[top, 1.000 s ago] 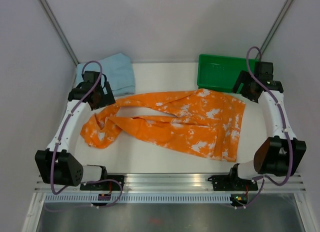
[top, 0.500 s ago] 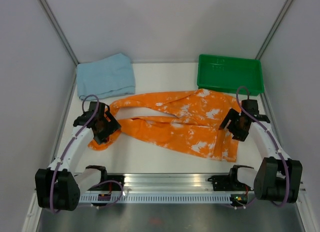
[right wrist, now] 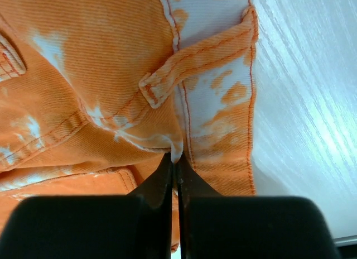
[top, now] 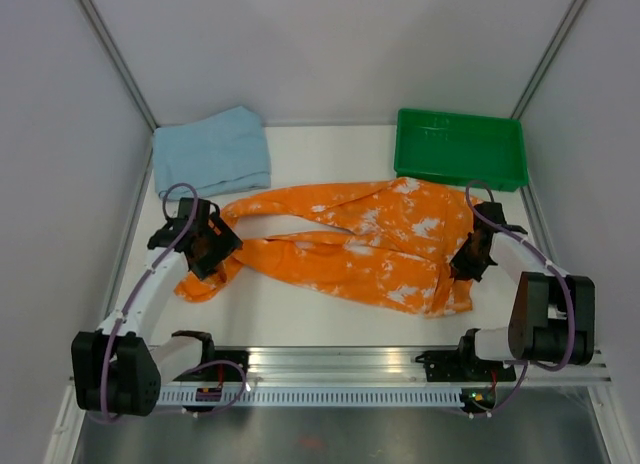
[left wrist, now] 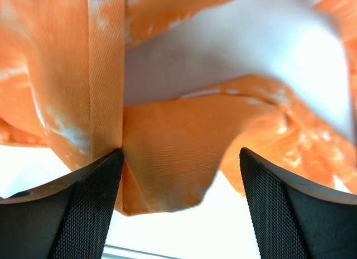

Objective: Fold and stack the trousers
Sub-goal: Move the trousers to the center of the board, then flatten the trousers out

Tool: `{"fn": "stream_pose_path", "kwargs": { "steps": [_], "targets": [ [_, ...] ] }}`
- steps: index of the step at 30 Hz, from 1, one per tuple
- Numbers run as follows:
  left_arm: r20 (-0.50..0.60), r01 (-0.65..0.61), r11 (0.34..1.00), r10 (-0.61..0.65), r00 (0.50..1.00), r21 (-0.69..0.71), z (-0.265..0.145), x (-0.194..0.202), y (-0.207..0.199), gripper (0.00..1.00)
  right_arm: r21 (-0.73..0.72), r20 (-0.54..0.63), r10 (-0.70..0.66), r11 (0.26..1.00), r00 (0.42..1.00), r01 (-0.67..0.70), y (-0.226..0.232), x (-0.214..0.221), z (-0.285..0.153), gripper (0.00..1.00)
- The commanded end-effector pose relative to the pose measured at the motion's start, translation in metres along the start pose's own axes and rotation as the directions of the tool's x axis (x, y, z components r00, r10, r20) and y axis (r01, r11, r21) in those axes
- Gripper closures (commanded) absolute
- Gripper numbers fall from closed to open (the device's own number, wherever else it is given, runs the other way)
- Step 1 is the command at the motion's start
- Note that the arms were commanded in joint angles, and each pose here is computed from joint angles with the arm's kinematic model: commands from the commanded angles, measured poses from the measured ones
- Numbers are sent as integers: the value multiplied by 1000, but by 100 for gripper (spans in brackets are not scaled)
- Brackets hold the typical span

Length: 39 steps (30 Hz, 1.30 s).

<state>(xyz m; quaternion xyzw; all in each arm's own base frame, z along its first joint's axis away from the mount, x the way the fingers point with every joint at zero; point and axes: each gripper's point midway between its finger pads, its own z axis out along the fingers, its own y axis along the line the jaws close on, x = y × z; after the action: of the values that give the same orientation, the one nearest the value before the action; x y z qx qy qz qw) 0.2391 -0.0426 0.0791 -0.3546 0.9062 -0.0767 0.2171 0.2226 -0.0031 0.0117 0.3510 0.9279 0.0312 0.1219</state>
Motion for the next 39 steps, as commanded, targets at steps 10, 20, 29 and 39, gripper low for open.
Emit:
{"fn": "stream_pose_path", "kwargs": {
  "steps": [10,20,29,39],
  "targets": [
    [207,92,996,-86,975,-21,-41,-32,13,1,303,147,34,950,988,-78,-82,-85,-31,100],
    [291,215,966,-166,942,-146,-47,-50,32,0,200,174,120,968,977,-154,-73,-130,-37,87],
    [110,152,974,-135,985,-170,-1,-24,22,27,-58,296,87,996,951,-73,-10,-144,-98,34],
    [378,189,981,-157,913,-51,-36,-80,8,98,-188,331,83,982,940,-20,32,-158,-119,30]
  ]
}}
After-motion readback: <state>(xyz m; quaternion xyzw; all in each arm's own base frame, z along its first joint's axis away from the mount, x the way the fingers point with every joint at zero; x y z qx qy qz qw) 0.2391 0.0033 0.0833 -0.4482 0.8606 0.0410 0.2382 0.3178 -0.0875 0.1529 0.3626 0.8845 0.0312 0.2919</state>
